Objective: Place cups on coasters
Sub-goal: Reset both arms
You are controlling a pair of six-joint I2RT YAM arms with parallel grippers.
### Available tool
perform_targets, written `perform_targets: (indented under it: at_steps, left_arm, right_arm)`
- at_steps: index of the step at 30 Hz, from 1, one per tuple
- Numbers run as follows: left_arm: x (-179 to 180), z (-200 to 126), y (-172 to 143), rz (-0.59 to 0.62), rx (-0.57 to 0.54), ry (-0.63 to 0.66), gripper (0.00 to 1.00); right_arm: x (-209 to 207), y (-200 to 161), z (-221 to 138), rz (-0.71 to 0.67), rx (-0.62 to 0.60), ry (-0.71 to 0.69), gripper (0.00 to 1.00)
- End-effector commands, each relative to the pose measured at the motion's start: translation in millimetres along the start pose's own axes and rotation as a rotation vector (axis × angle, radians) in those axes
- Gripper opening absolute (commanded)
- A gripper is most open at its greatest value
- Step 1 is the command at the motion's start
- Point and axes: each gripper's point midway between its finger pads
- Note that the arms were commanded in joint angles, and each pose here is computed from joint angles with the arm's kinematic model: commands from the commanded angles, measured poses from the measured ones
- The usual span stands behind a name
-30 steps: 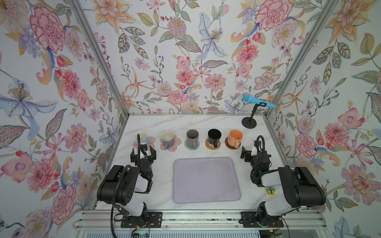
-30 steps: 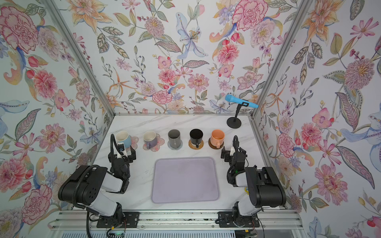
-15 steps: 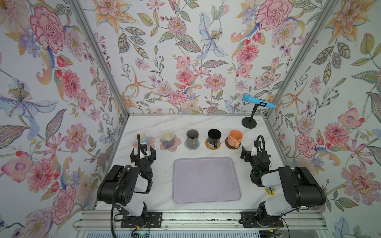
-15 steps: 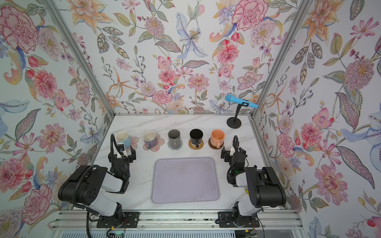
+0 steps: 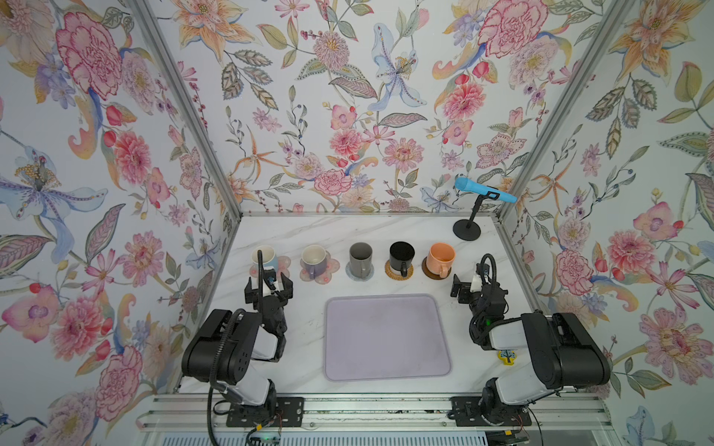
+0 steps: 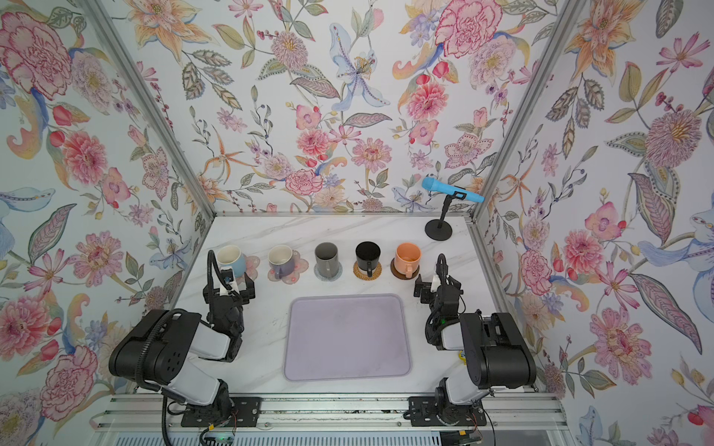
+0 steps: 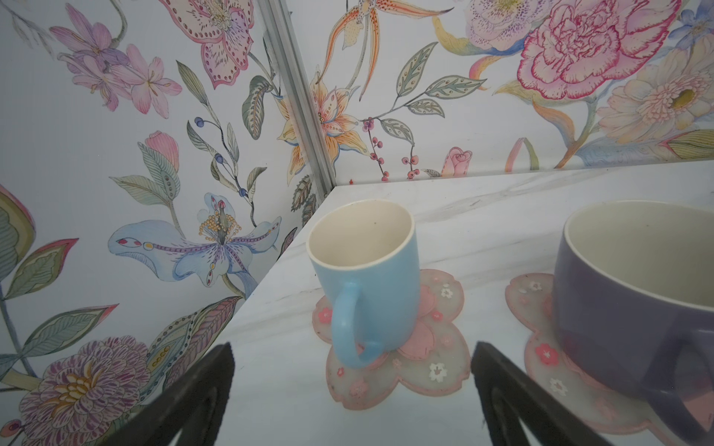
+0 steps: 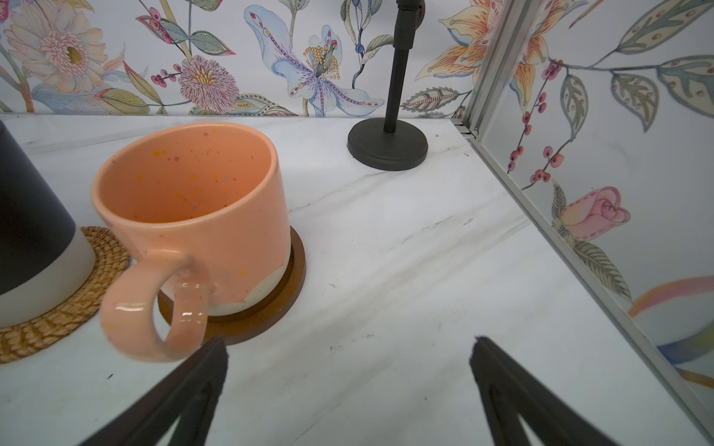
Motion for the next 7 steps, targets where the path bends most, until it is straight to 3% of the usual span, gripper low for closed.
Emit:
perform_targets:
  at_steps: [1,7]
  left_arm:
    - [1.4,4.6,12.4,-0.037,-0.036,0.003,0.99]
    - [2.4,3.6,13.5,-0.037,-0.041,0.005,0.99]
  right_arm:
    - [-1.1,13.7,2.4,-0.012,-0.048,-0.001,0.99]
    - [-1.2,14.1,2.2,-0.011,-0.049,-0.002,0.99]
Point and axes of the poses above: each gripper's point midway between its finger pads, its own z axis out along the fingers, its own x axis along the line the jaws close on, y = z × x, and after that the axes turned 5 degrees about -z, right-handed
